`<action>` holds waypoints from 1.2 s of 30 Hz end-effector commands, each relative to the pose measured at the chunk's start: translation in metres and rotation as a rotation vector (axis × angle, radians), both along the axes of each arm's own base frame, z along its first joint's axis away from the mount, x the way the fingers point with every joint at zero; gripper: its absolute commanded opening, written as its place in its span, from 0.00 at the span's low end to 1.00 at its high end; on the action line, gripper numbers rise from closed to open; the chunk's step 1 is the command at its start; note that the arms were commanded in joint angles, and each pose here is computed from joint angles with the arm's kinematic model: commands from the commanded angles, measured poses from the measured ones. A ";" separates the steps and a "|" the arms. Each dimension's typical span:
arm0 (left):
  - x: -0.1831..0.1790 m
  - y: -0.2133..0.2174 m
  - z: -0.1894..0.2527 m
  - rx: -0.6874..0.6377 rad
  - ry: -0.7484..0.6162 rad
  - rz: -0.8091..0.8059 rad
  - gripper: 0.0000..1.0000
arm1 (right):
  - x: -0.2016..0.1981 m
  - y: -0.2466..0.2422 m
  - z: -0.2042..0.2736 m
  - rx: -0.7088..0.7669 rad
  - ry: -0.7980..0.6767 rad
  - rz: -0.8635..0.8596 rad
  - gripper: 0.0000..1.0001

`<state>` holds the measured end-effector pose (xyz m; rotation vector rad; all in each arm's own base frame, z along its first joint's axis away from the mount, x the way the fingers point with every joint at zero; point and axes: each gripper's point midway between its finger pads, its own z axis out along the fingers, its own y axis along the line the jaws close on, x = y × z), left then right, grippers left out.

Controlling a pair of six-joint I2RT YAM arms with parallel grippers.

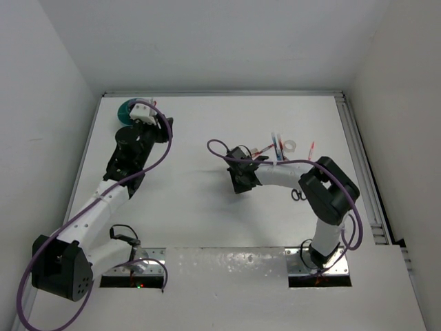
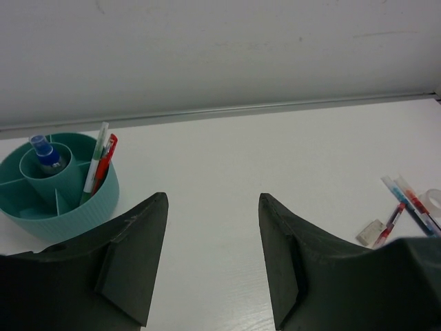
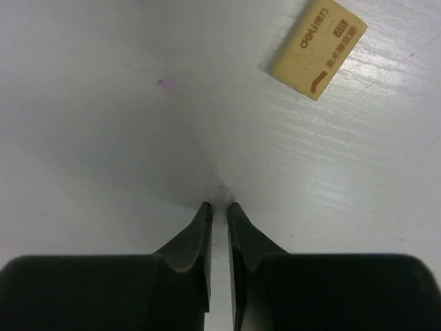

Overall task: Sort the stationery into containers
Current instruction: Pick up the pen from the center of the board.

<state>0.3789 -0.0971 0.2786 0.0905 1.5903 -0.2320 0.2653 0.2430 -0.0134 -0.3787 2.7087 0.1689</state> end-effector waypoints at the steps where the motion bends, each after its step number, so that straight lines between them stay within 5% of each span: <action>1: -0.001 -0.001 0.023 -0.010 -0.080 0.003 0.53 | -0.021 -0.021 -0.022 -0.055 0.063 -0.030 0.07; 5: -0.001 -0.003 0.026 -0.007 -0.093 -0.012 0.53 | -0.024 -0.018 -0.006 -0.022 0.052 -0.015 0.00; 11: -0.003 -0.026 0.024 0.088 -0.141 -0.155 0.52 | -0.020 -0.015 0.089 0.101 -0.071 0.107 0.00; 19: -0.017 -0.060 0.012 0.127 -0.182 -0.337 0.52 | 0.001 -0.100 0.134 0.106 -0.039 -0.154 0.00; 28: -0.008 -0.087 -0.040 0.185 0.080 -0.436 0.52 | 0.034 -0.178 0.132 0.162 -0.014 -0.473 0.00; 34: 0.028 -0.186 -0.059 0.230 0.244 -0.584 0.50 | 0.053 -0.232 0.126 0.249 -0.083 -0.727 0.00; 36: 0.035 -0.229 -0.097 0.239 0.378 -0.635 0.50 | 0.052 -0.253 0.126 0.232 -0.112 -0.807 0.00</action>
